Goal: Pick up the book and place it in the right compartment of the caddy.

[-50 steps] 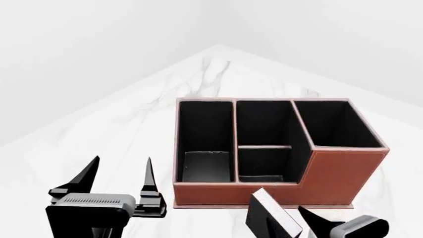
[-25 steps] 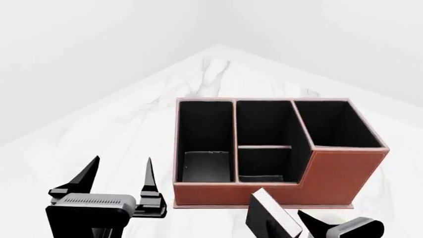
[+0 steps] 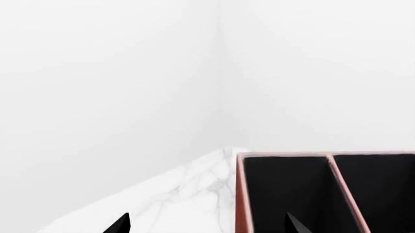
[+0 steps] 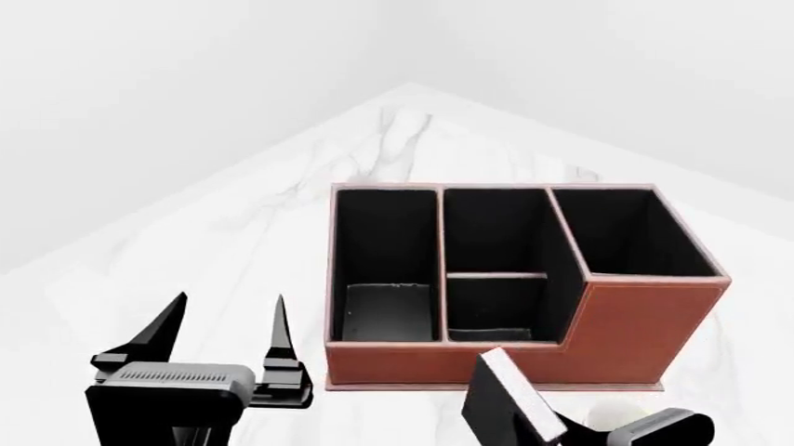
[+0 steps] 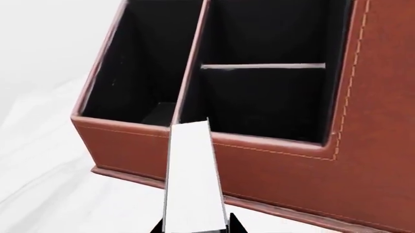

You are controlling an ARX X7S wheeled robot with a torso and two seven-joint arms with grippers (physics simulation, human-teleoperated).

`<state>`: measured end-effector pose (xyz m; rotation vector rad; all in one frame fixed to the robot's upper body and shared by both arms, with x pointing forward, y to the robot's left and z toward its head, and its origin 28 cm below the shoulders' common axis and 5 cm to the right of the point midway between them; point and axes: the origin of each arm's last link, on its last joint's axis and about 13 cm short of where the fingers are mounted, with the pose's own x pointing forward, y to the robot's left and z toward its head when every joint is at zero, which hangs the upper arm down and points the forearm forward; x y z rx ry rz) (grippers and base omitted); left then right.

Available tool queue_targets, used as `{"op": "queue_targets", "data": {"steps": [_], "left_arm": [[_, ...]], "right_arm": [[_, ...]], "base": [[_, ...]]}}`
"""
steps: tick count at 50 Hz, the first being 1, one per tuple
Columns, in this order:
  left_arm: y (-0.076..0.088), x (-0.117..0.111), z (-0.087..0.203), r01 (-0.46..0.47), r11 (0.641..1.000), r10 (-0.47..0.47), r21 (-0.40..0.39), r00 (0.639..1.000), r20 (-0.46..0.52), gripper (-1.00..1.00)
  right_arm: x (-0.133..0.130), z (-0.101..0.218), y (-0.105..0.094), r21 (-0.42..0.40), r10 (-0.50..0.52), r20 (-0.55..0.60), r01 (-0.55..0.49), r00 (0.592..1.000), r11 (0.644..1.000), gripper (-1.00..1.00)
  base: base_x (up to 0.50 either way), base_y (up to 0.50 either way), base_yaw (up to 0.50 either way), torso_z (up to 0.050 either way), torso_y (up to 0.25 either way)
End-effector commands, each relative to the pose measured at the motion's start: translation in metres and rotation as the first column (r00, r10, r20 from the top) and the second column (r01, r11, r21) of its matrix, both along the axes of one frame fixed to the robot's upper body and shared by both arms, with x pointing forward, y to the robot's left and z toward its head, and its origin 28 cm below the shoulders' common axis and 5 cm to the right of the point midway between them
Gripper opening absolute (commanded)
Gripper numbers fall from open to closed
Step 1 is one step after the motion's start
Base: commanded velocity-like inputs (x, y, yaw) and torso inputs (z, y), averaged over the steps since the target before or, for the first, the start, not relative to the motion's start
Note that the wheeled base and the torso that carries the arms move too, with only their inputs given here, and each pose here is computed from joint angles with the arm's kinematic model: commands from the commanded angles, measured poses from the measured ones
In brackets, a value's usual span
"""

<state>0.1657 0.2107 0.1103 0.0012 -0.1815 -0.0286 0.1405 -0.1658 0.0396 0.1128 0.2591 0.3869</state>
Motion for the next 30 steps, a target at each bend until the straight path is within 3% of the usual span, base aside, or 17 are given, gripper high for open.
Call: {"op": "queue_targets", "data": {"steps": [1, 18, 30], "left_arm": [[0.000, 0.000, -0.001, 0.000, 1.000, 0.000, 0.000, 1.000, -0.002, 1.00], [0.000, 0.000, 0.000, -0.004, 1.000, 0.004, 0.000, 1.000, -0.002, 1.00], [0.002, 0.000, 0.001, -0.007, 1.000, 0.007, -0.006, 1.000, 0.002, 1.00]], "right_arm": [[0.000, -0.001, 0.001, -0.003, 0.009, -0.003, -0.009, 1.000, 1.000, -1.00], [-0.002, 0.006, 0.002, -0.002, 0.022, 0.019, -0.022, 1.000, 1.000, -1.00], [0.002, 0.040, 0.002, -0.021, 0.041, 0.108, -0.039, 0.993, 0.999, -1.00]], "base": [[0.00, 0.00, 0.00, 0.000, 0.000], [0.00, 0.00, 0.00, 0.000, 0.000], [0.00, 0.00, 0.00, 0.000, 0.001]]}}
